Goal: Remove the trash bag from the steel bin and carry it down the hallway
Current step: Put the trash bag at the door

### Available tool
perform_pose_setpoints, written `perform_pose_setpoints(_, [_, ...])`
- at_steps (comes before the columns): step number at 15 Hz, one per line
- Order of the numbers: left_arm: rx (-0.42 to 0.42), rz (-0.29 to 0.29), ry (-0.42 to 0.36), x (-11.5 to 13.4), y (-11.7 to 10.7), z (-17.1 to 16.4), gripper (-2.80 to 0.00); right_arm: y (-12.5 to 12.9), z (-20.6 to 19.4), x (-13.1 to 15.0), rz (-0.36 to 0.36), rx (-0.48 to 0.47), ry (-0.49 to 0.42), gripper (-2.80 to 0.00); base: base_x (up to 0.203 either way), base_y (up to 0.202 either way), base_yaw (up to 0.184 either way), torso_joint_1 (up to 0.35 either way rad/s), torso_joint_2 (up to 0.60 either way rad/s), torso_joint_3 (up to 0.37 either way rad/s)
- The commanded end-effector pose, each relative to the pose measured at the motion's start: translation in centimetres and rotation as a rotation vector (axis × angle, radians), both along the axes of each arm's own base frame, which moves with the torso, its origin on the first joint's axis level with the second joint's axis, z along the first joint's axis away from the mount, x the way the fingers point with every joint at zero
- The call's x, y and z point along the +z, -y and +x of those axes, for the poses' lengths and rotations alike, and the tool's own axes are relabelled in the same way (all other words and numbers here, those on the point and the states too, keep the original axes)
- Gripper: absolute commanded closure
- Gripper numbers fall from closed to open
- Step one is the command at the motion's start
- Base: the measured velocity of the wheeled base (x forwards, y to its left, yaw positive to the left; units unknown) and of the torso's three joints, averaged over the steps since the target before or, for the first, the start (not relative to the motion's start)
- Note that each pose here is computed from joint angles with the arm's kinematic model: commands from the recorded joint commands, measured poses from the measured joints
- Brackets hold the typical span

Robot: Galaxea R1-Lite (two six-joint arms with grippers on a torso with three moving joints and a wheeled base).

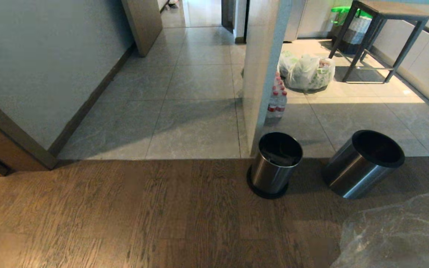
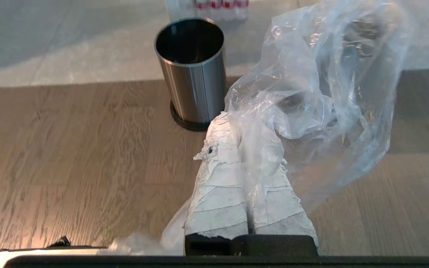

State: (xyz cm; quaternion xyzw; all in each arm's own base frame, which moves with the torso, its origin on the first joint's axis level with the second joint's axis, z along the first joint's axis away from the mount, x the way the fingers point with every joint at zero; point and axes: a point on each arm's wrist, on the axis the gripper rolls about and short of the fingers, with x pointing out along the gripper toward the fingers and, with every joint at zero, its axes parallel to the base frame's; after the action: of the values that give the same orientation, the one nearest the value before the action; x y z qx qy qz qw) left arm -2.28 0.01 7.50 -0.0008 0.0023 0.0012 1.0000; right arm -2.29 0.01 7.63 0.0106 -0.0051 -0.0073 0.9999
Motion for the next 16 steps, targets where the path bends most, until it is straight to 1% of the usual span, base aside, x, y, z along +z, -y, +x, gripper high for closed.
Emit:
perform_pose_setpoints(1, [0.001, 0.000, 0.000, 0.00, 0.00, 0.00, 0.00, 0.00, 0.02, -0.03, 0.000, 0.001, -0.002, 0.00, 0.000, 0.000, 0.000, -0.001, 0.00, 0.201])
perform_pose_setpoints(12, [0.001, 0.000, 0.000, 0.00, 0.00, 0.00, 0.00, 0.00, 0.02, -0.03, 0.000, 0.000, -0.002, 0.00, 0.000, 0.000, 0.000, 0.001, 0.00, 0.201])
perform_pose_setpoints(16, [0.001, 0.000, 0.000, 0.00, 0.00, 0.00, 0.00, 0.00, 0.02, -0.03, 0.000, 0.000, -0.002, 0.00, 0.000, 0.000, 0.000, 0.004, 0.00, 0.073])
